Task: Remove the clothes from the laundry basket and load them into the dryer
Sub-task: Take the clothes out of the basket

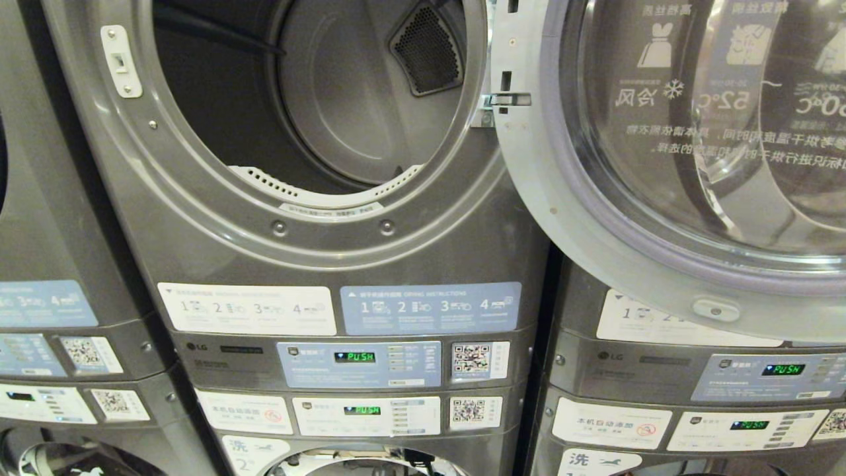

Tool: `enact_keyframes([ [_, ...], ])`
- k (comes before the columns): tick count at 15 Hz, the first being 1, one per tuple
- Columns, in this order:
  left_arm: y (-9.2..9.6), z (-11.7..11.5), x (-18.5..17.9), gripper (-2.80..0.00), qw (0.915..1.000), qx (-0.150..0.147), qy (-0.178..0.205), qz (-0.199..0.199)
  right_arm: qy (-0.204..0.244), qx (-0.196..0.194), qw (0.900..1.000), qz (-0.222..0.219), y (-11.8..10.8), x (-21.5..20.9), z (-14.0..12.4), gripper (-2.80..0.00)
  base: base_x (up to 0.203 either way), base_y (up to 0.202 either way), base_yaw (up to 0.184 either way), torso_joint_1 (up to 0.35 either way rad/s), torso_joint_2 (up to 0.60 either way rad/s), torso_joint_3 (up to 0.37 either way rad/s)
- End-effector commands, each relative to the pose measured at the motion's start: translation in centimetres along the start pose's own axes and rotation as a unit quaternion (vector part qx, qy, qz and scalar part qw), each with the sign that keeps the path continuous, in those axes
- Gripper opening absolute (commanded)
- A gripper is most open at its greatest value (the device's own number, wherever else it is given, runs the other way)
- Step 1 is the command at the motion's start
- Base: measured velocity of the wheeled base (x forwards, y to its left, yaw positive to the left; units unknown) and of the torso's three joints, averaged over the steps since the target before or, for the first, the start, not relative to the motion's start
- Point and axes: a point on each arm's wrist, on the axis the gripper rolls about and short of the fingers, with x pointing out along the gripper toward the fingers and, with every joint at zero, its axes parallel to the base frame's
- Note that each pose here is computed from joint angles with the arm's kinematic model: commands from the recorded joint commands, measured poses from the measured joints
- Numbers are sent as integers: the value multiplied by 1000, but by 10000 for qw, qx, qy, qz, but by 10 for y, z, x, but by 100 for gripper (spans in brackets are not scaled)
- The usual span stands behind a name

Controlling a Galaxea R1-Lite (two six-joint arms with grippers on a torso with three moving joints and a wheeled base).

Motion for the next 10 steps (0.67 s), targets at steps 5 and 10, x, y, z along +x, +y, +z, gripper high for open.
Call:
enact_keyframes([
  [5, 0, 0, 0, -280, 10000, -4, 3, 3, -1, -4, 10000, 2, 0, 0, 0, -280, 0, 0, 0, 0, 0, -5],
  [10, 0, 0, 0, -280, 10000, -4, 3, 3, -2, -4, 10000, 2, 0, 0, 0, -280, 0, 0, 0, 3, 1, -165],
])
